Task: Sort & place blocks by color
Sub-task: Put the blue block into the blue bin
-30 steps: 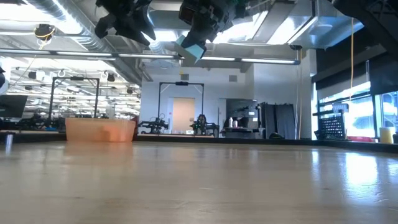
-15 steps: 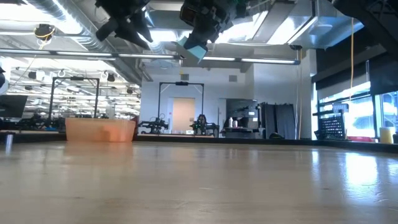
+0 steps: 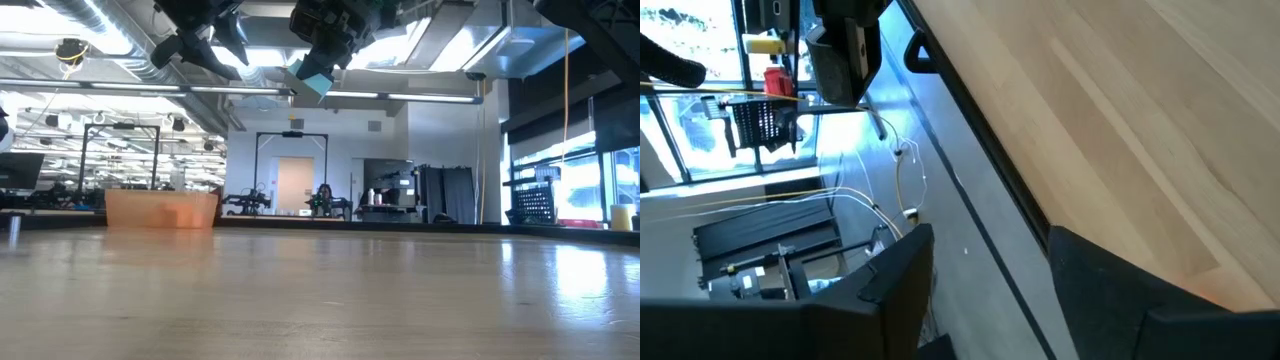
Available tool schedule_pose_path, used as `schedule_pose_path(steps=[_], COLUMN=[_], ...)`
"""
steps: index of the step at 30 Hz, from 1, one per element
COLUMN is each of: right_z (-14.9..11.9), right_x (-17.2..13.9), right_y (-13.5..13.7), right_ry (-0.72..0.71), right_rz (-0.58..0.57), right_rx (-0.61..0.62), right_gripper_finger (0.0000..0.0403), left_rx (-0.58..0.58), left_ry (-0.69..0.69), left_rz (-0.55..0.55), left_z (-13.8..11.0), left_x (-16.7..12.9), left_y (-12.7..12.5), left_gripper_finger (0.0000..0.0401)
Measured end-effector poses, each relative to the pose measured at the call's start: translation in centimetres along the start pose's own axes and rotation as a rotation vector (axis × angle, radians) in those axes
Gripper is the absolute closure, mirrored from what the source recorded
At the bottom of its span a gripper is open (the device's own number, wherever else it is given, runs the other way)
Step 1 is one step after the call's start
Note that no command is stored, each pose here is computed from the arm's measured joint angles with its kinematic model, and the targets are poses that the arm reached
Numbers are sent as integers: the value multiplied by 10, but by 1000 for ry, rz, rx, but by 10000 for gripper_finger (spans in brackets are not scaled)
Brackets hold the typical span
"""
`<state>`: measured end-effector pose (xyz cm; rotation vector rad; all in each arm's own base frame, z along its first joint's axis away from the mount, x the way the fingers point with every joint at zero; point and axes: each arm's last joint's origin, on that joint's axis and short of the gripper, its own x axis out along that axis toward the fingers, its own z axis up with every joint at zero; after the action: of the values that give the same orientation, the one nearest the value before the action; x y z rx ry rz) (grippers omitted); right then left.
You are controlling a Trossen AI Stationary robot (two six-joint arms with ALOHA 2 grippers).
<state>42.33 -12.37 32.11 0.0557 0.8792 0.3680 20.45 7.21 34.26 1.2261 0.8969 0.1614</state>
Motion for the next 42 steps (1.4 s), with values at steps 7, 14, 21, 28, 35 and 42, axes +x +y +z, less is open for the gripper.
schedule_pose_path(steps=[7, 14, 21, 28, 35, 42], right_z=[0, 0, 0, 0, 0, 0], right_x=[0, 0, 0, 0, 0, 0], right_y=[0, 0, 0, 0, 0, 0], right_ry=[5, 5, 5, 5, 4, 3], right_rz=[2, 2, 2, 2, 3, 5], right_rx=[2, 3, 3, 2, 0, -2], right_gripper_finger=[270, 270, 270, 270, 270, 270], left_rx=[-42, -144, -143, -146, -179, -287], left_ry=[-2, -6, -6, -8, -228, -363], left_rz=[9, 9, 9, 14, -96, -186], left_z=[0, 0, 0, 0, 9, 19], left_x=[0, 0, 0, 0, 7, 15], left_y=[1, 1, 1, 2, -2, -4], left_gripper_finger=[167, 166, 167, 164, 164, 164])
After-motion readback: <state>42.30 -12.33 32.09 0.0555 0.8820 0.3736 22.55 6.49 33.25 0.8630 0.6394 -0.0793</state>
